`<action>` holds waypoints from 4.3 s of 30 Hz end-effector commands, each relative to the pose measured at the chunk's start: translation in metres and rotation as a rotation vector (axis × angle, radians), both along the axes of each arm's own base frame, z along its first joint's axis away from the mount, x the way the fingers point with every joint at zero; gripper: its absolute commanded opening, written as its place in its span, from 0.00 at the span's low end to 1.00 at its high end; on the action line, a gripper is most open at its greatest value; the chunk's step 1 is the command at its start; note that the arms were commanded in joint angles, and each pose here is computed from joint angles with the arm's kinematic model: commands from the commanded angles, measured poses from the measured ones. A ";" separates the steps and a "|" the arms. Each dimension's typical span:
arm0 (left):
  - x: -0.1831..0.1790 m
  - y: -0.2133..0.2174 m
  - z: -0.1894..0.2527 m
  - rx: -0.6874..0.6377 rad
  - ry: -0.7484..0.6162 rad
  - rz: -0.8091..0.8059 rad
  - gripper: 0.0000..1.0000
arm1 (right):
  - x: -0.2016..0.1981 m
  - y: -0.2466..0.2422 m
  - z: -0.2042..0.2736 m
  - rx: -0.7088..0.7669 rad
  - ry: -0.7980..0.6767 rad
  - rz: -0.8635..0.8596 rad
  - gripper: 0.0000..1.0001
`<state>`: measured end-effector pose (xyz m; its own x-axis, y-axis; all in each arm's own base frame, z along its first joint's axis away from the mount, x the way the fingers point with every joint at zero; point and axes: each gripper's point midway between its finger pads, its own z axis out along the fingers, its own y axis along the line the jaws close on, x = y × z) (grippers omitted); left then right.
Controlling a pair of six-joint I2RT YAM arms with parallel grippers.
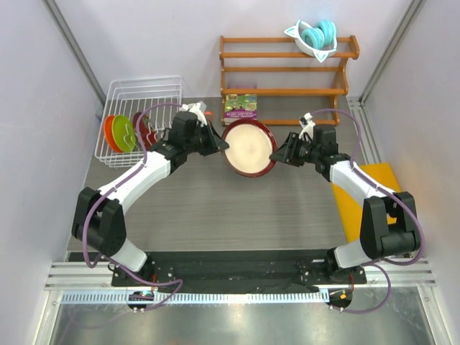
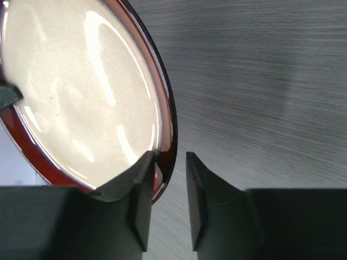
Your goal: Unload the plates from the dish rack
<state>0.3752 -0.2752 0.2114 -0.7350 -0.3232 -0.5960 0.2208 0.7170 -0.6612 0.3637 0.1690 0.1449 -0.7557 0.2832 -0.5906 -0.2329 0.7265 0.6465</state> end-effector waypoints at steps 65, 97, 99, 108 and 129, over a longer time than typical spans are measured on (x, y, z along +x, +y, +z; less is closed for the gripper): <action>0.036 0.219 0.047 0.607 -0.281 0.734 0.99 | -0.006 -0.079 -0.105 -0.362 0.330 -0.296 0.33; 0.134 0.350 -0.042 0.641 -0.040 0.860 0.95 | 0.001 -0.085 -0.055 -0.379 0.200 -0.311 0.65; 0.139 0.351 -0.051 0.615 -0.029 0.835 0.91 | 0.002 -0.084 -0.055 -0.376 0.198 -0.307 0.65; 0.150 0.354 -0.042 0.586 -0.063 0.840 0.63 | 0.001 -0.084 -0.065 -0.382 0.225 -0.295 0.64; 0.152 0.354 -0.044 0.608 -0.058 0.815 0.00 | -0.002 -0.077 -0.068 -0.362 0.235 -0.258 0.64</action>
<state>0.5149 0.0769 0.1422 -0.5086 -0.2537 -0.8228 -0.4257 0.9047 -0.0158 0.3506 0.0873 0.0585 -0.8327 0.2967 -0.4676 0.1456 0.9319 0.3321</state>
